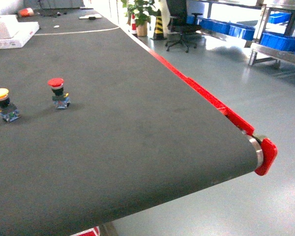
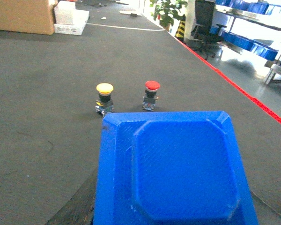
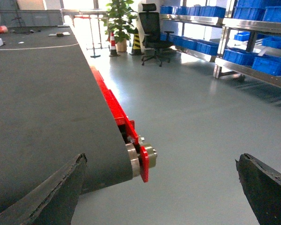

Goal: Pick blue part to blue bin on bottom shelf

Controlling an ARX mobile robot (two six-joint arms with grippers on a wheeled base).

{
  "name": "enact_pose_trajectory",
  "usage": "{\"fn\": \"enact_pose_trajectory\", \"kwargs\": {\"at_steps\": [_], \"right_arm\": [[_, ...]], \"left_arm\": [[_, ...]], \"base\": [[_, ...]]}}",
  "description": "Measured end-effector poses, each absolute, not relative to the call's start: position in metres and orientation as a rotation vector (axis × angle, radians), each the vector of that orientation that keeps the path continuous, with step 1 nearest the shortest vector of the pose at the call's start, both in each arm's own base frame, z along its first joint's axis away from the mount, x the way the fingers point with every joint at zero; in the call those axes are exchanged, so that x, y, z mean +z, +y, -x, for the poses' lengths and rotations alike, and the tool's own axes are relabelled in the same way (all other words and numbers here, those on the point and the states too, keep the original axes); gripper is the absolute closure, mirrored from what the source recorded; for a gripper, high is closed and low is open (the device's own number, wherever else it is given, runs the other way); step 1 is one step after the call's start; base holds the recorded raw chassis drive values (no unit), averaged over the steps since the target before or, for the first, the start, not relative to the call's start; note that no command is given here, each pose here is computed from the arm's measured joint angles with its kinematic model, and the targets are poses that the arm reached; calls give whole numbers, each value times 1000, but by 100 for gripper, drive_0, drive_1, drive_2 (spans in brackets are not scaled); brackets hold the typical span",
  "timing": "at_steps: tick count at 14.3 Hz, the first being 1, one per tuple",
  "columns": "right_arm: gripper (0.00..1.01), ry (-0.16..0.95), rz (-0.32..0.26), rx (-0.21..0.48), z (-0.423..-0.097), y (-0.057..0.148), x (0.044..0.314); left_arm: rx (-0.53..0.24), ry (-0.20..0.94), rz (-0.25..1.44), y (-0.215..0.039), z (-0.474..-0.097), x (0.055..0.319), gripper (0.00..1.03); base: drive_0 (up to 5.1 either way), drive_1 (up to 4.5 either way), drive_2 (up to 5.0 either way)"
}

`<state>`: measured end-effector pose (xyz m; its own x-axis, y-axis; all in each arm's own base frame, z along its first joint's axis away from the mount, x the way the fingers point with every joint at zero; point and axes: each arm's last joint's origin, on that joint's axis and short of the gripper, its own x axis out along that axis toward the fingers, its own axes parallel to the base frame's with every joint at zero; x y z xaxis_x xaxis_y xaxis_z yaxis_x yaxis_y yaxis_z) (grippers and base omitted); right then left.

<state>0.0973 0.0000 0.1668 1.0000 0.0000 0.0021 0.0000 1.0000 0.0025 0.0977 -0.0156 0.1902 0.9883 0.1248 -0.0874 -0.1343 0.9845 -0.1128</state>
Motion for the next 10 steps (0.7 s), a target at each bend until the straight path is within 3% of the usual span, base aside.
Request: {"fn": "enact_pose_trajectory", "kwargs": {"at_steps": [10], "right_arm": [[3, -2, -3, 0, -97, 0, 167]], "left_arm": [[130, 80, 119, -16, -98, 190, 60]], "base": [[-155, -155, -155]]}}
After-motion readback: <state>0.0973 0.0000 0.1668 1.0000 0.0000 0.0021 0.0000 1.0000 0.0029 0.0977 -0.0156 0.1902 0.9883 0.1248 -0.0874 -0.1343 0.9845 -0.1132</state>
